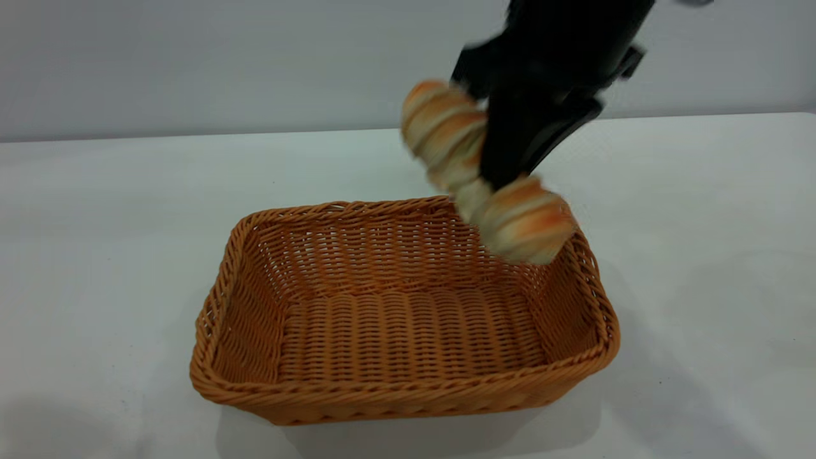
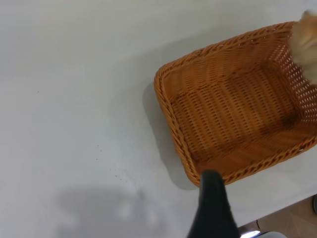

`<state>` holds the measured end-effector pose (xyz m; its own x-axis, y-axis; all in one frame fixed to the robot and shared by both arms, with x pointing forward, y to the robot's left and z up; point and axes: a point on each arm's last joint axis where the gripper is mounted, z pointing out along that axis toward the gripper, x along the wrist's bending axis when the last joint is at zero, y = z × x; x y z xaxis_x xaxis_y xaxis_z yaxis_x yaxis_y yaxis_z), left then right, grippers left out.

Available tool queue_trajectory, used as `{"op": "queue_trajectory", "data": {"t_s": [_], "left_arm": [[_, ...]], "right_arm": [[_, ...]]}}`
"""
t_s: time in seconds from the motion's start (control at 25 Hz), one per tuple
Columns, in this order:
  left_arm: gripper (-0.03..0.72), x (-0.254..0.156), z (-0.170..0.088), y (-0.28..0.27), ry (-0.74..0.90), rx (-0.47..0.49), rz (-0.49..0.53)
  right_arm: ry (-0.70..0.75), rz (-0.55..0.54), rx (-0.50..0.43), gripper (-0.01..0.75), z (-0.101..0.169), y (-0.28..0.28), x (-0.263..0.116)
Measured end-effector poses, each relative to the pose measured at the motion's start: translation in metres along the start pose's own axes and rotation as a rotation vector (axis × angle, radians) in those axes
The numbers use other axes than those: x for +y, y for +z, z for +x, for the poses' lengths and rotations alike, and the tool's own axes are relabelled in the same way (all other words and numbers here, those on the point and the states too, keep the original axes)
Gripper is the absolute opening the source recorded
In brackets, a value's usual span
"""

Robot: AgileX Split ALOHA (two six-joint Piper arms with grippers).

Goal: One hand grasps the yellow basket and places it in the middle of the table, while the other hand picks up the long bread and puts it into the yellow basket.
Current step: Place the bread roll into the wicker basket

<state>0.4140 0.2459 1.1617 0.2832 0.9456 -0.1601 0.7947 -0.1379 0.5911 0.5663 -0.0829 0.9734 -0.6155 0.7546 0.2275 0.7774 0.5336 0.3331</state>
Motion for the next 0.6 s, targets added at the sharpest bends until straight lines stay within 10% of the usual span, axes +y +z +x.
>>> {"op": "queue_trajectory", "data": {"t_s": [0.6], "left_arm": [[0.572, 0.0, 0.0, -0.001, 0.011, 0.0, -0.003]], "right_arm": [[-0.083, 0.061, -0.01, 0.159, -0.012, 0.081, -0.008]]}}
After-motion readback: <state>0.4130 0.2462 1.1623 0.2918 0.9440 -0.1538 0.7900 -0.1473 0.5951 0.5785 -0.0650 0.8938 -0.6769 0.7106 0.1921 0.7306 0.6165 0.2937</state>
